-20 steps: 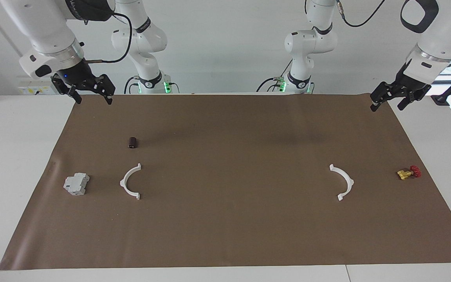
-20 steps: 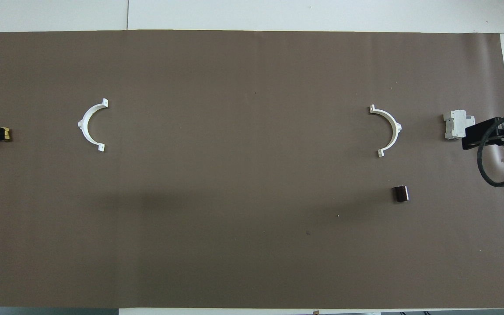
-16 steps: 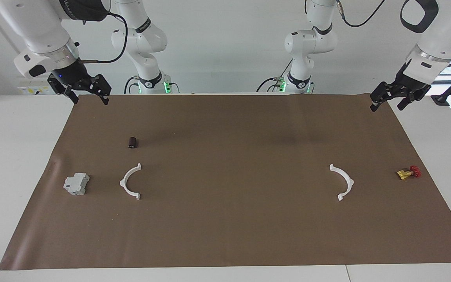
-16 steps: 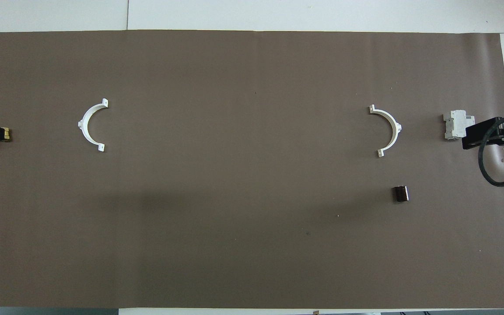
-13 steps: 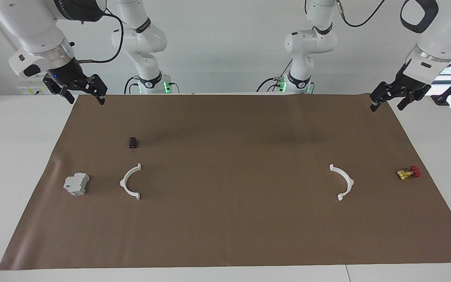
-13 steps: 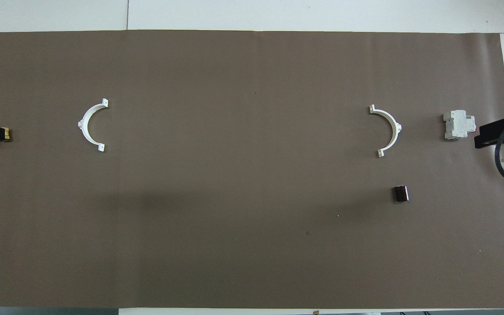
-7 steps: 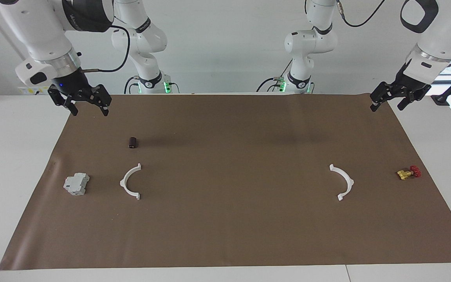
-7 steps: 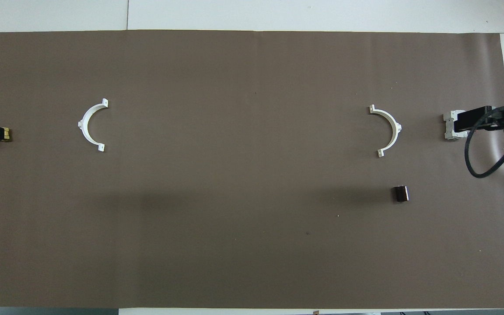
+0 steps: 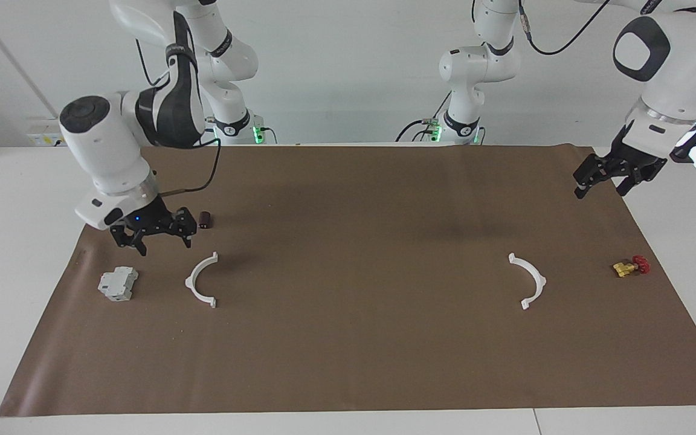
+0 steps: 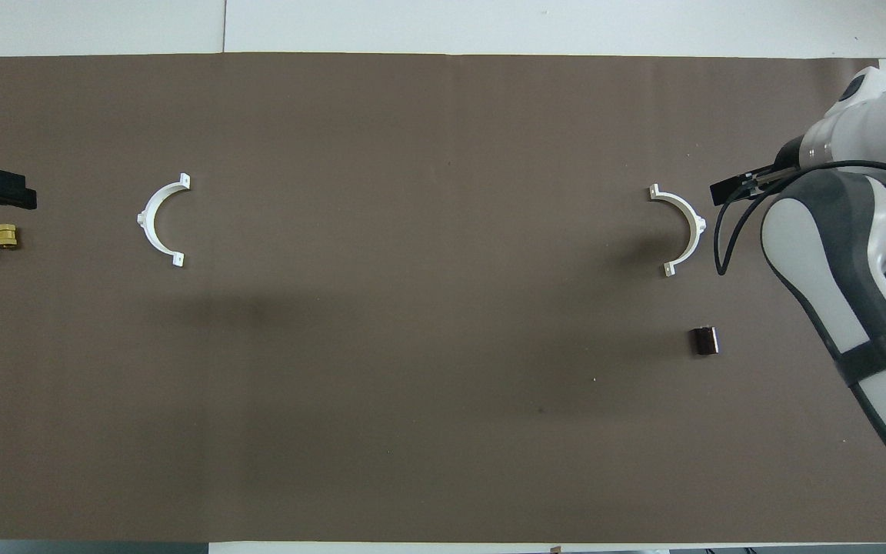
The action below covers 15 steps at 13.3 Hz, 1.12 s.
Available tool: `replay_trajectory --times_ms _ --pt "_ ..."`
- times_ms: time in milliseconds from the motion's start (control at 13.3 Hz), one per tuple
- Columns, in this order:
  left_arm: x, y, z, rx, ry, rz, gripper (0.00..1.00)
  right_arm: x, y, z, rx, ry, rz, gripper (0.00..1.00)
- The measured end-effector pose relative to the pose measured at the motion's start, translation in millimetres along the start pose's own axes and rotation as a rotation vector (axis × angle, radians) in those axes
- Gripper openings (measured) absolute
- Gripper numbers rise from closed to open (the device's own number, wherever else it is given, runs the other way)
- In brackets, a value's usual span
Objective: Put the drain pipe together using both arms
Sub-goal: 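Grasp the white half-ring with the right gripper while the left gripper grasps the other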
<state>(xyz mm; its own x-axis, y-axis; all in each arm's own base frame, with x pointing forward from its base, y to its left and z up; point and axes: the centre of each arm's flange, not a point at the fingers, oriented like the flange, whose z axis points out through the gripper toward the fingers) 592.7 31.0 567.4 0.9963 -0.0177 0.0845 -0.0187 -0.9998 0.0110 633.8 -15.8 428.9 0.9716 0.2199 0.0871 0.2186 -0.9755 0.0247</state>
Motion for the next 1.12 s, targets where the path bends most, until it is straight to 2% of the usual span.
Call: replay_trajectory --times_ms 225,375,450,525,675,1125 --pt "17.9 -1.2 57.2 0.005 0.015 0.0 1.0 7.8 4.3 55.7 0.067 -0.01 0.034 0.92" --pt "22.0 -1.3 98.4 0.009 0.027 0.0 1.0 9.9 1.3 79.5 0.081 -0.023 0.008 0.88" --pt "23.3 -1.2 117.7 0.01 0.032 0.0 1.0 8.9 0.6 87.4 0.084 -0.031 -0.022 0.88" --pt "24.5 -1.3 135.8 0.012 0.042 0.001 1.0 6.2 3.2 94.5 0.082 -0.029 -0.045 0.8" --pt "25.3 -1.9 166.7 0.016 0.061 0.0 1.0 -3.0 10.7 108.8 0.074 -0.014 -0.061 0.75" --pt "29.0 7.3 238.9 0.019 0.05 0.017 0.97 -15.0 7.2 125.5 0.081 -0.04 -0.061 0.66"
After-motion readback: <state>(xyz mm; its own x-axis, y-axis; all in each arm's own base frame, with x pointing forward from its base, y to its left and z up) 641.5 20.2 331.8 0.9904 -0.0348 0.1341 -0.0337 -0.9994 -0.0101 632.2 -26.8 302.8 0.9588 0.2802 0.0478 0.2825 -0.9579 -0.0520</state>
